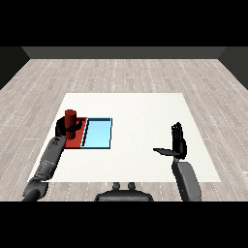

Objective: Pick the red can and put it in the red box

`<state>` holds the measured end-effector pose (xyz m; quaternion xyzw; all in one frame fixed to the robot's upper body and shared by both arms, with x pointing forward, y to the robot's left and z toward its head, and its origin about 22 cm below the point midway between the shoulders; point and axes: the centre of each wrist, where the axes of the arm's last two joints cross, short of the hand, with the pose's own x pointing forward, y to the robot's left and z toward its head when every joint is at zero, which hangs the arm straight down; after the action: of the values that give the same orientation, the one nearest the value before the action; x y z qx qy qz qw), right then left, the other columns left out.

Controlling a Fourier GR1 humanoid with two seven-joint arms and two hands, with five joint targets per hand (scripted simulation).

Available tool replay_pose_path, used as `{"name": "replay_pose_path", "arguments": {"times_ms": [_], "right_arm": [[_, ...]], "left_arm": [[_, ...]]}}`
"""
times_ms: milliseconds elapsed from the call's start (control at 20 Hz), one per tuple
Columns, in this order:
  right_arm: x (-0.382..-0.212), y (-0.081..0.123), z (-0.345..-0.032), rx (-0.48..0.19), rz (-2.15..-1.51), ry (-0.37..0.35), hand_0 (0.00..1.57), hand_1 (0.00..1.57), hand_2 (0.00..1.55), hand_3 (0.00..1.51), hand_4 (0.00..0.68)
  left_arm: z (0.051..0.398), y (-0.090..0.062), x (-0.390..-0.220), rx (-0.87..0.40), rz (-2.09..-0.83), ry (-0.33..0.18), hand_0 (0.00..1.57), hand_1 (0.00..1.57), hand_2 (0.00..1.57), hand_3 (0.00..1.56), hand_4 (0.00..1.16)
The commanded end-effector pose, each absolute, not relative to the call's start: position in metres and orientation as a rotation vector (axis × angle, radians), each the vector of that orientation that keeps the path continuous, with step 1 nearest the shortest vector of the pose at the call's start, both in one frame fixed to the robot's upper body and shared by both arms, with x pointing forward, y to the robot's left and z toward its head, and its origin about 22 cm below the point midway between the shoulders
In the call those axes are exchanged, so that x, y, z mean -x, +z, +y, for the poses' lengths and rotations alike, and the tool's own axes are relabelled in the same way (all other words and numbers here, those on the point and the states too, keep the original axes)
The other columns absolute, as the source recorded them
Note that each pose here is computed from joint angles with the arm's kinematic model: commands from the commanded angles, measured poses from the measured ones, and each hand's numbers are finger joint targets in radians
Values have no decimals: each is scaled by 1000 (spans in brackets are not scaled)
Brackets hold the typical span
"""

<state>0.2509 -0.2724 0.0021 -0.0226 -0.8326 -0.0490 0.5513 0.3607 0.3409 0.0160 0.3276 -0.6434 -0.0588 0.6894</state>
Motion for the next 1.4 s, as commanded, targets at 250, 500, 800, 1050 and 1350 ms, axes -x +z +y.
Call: {"name": "replay_pose_path", "arguments": {"times_ms": [250, 500, 800, 1050, 1350], "right_arm": [[-254, 14, -257, 87, -2058, -74, 0, 0, 0, 0, 0], [-248, 22, -265, 62, -2091, -80, 0, 0, 0, 0, 0], [-252, 19, -261, 40, -2105, -93, 0, 0, 0, 0, 0], [-249, 14, -256, 7, -2122, -69, 0, 0, 0, 0, 0], [-246, 14, -273, 0, -2129, -79, 0, 0, 0, 0, 0]], "left_arm": [[377, -32, -349, -895, -1110, -130, 1005, 1005, 1064, 1208, 939], [373, -33, -355, -890, -982, -110, 849, 849, 797, 0, 706], [389, -46, -338, -777, -940, -247, 230, 230, 450, 0, 686], [390, -34, -347, -839, -811, -349, 0, 0, 0, 0, 0], [388, -25, -356, -842, -824, -211, 0, 0, 0, 0, 0]]}}
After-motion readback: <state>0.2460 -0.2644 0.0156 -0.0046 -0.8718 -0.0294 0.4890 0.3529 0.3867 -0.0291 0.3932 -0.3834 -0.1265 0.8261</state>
